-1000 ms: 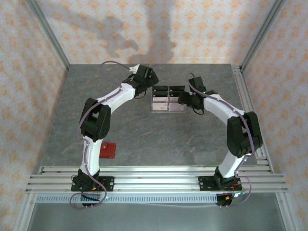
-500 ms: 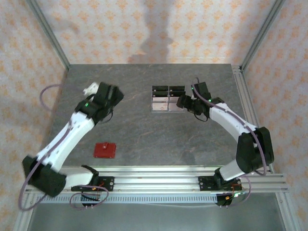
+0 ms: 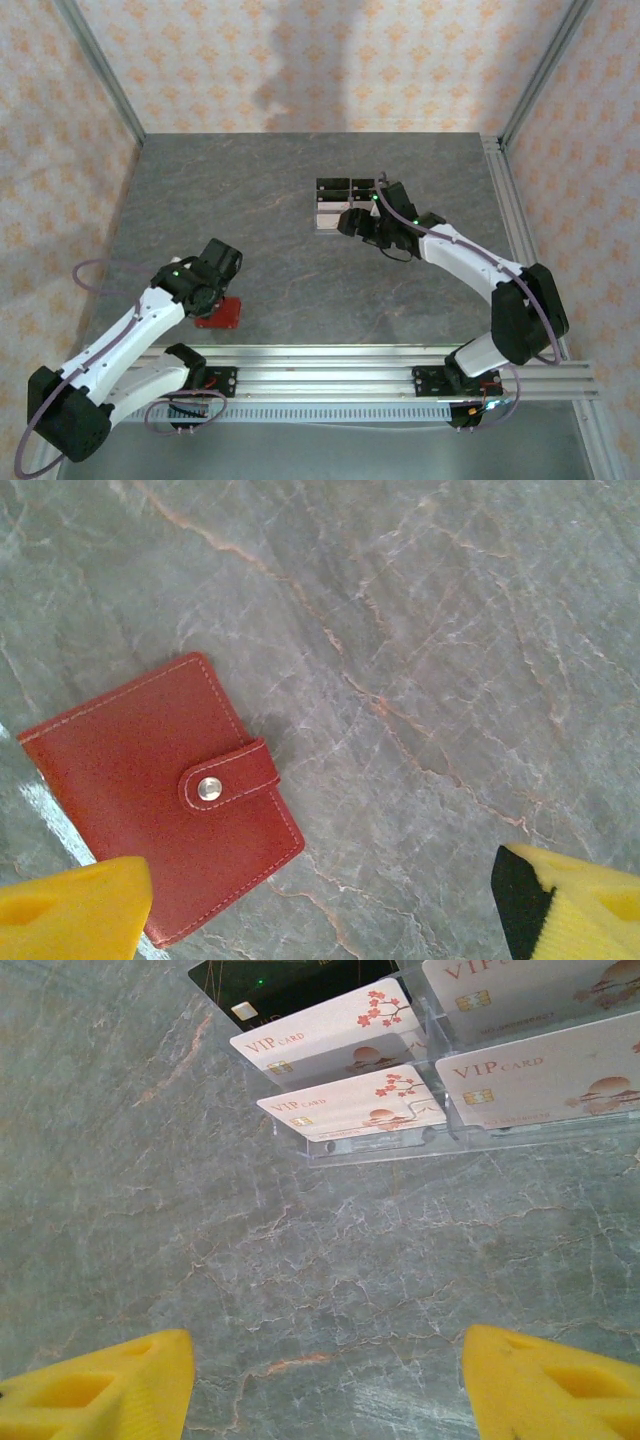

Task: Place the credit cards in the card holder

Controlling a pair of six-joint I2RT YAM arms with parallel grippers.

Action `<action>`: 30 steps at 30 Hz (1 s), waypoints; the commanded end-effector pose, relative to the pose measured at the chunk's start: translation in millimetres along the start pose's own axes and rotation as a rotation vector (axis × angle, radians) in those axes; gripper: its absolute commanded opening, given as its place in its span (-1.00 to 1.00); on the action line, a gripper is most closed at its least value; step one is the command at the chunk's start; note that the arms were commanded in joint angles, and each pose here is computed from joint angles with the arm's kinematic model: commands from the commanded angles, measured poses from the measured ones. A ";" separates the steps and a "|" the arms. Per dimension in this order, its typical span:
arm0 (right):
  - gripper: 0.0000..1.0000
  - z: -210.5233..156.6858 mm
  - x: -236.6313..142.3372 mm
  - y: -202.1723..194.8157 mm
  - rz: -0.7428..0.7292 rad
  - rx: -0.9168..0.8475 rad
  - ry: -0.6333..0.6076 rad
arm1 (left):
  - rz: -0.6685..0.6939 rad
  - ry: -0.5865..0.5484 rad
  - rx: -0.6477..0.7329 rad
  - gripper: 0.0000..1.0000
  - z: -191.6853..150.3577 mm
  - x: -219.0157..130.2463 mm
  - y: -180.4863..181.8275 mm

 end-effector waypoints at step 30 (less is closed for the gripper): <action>0.40 17.3 16.8 16.5 0.023 0.019 0.005 | 0.045 0.040 -0.129 0.33 -41.2 47.4 43.5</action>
Point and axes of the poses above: each hand's point on the last joint's axis, 136 mm out from that joint toward the fingers, its own x axis out along the fingers, its own y axis along the line the jaws close on, z = x × y, the point moved 8 cm from there along -x, back along the fingers
